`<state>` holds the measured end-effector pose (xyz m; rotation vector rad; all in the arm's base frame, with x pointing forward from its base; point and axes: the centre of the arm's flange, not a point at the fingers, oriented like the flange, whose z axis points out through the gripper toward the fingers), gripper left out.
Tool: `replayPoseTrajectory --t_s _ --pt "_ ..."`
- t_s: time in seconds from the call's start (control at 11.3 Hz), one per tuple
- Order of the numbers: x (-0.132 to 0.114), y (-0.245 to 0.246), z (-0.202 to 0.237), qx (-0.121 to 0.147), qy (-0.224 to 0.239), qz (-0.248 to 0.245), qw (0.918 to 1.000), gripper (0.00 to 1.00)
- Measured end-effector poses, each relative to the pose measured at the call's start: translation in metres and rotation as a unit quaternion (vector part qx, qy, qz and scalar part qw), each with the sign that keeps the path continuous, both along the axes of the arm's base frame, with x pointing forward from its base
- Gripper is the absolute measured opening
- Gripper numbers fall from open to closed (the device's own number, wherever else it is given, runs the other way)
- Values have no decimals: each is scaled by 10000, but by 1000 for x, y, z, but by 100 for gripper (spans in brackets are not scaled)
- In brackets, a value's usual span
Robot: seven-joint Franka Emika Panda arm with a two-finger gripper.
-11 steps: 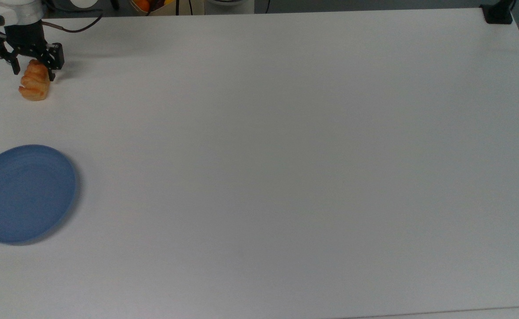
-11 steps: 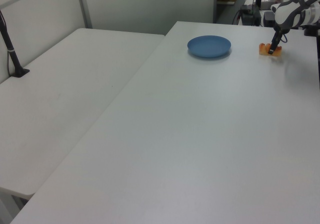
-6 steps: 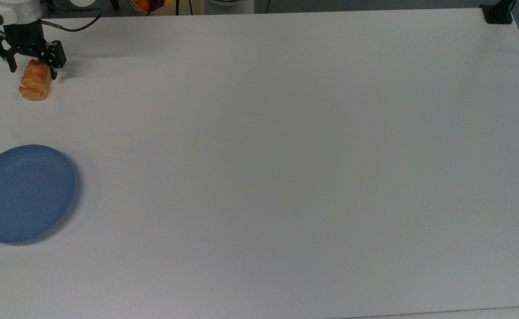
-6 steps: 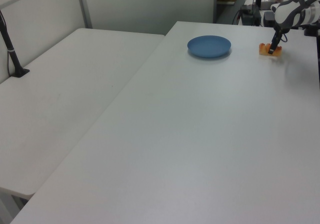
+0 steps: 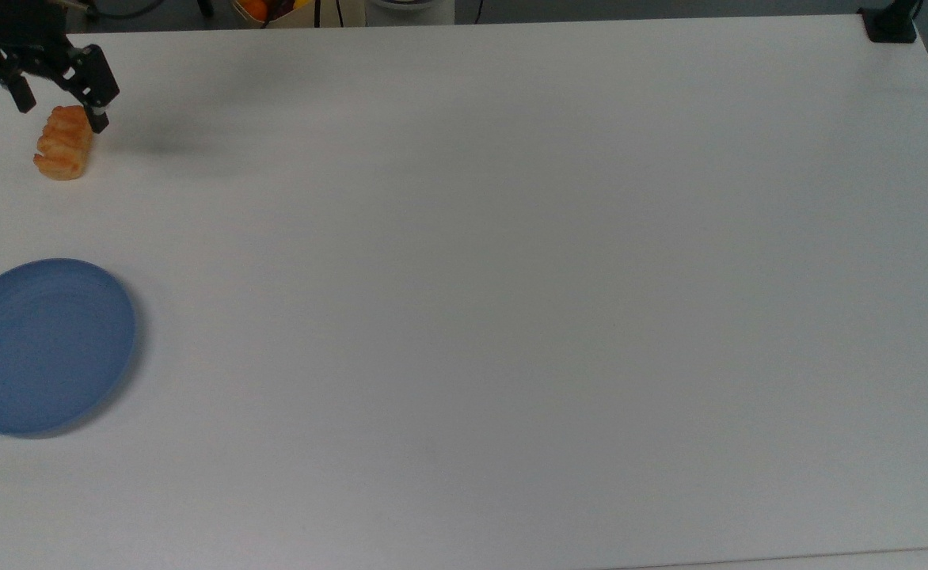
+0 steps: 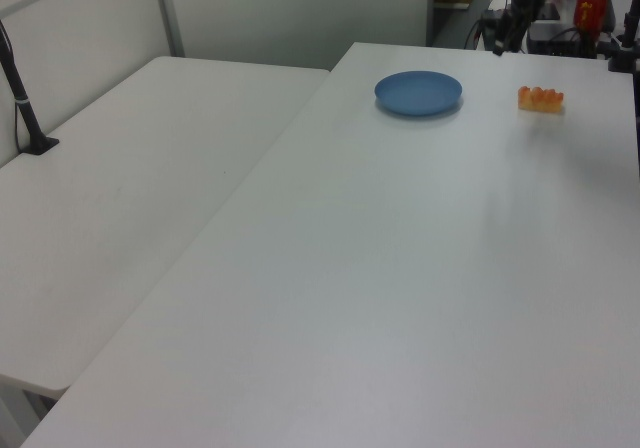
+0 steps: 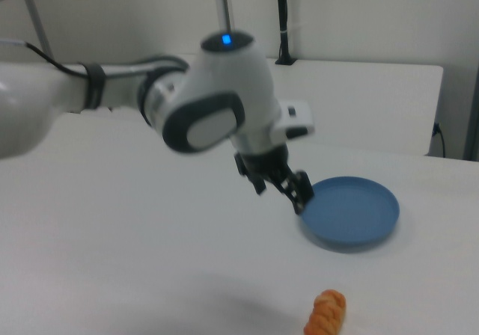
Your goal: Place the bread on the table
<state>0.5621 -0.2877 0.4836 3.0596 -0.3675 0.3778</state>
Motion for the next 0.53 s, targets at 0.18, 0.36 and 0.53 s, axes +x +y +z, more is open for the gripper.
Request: replayPoseTrajectory --t_s 0.18,0.36,0.53 --pt "10 50 54 194 262 -7 9995 100" --pt "8 124 84 363 626 185 9972 100" --pt "5 204 99 452 928 316 9942 100"
